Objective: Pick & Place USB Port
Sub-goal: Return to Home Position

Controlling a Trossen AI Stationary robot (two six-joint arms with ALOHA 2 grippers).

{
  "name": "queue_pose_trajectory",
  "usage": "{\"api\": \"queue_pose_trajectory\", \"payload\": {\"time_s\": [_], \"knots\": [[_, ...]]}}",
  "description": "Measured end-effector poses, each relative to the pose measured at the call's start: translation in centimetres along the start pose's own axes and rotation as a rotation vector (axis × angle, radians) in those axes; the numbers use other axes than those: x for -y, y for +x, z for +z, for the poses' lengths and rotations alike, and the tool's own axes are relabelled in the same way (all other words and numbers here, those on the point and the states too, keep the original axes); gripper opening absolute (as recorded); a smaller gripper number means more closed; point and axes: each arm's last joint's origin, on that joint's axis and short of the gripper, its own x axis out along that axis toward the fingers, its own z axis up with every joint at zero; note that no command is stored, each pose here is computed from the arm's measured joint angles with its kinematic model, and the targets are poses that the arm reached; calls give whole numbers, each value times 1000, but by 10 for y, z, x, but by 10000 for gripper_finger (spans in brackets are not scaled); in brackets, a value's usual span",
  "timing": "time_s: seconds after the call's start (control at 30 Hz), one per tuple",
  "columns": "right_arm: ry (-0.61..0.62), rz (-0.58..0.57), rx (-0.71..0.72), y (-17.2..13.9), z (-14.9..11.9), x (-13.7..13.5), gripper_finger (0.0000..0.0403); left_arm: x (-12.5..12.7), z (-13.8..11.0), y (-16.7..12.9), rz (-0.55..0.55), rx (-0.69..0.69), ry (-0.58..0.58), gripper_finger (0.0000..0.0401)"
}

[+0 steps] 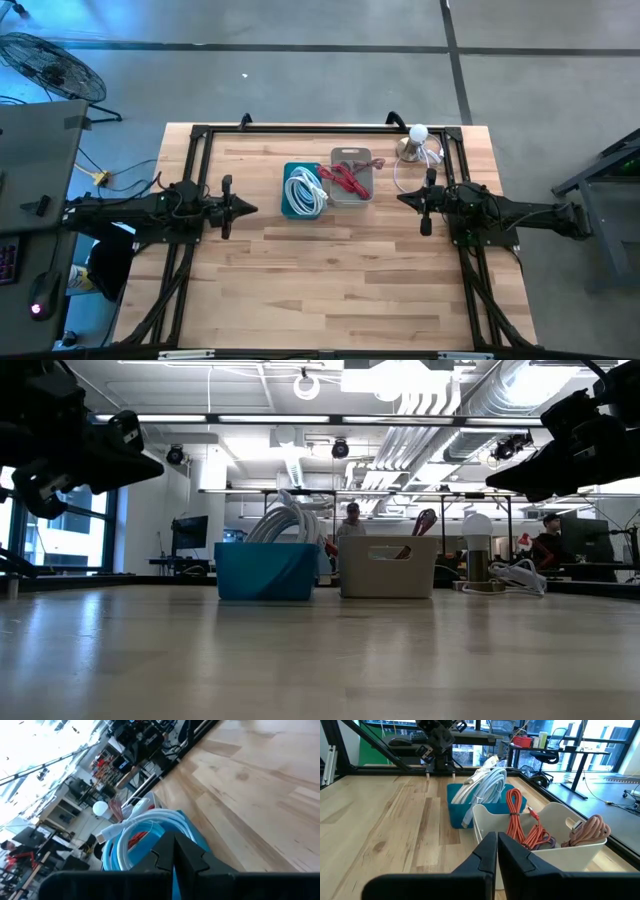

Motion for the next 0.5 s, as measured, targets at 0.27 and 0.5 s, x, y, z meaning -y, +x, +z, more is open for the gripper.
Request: {"api": "queue_pose_trajectory", "payload": {"time_s": [0.27,0.5], "knots": [[0,0,0,0,0,0,5,0,0,0,3,-3,-46,1],[0,0,0,0,0,0,7,0,0,0,4,-4,-50,1]]}}
